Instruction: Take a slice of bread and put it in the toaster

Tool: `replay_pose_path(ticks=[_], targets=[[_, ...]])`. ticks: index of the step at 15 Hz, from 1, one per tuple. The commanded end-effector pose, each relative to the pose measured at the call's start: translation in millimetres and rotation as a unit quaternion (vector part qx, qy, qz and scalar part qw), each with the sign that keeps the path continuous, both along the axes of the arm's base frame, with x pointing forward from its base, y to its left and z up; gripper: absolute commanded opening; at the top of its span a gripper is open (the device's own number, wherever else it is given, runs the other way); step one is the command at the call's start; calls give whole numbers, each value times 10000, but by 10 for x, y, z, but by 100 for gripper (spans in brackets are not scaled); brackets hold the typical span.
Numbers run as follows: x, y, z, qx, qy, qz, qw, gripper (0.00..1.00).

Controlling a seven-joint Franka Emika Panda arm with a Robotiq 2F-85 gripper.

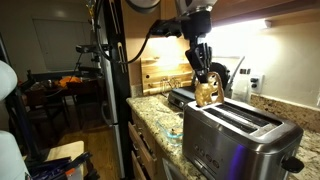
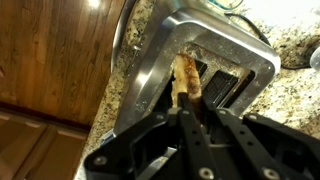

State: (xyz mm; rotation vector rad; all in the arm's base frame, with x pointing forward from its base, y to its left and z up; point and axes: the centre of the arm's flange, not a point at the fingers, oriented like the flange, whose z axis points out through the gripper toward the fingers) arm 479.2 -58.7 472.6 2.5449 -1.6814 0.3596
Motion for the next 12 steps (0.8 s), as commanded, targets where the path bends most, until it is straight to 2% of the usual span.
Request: replay_pose_path(ticks=[1,12], targets=[[-130,-19,-85,46,-175,-228,9996,9],[-93,-54,-289,208,-441,-578,9971,9]])
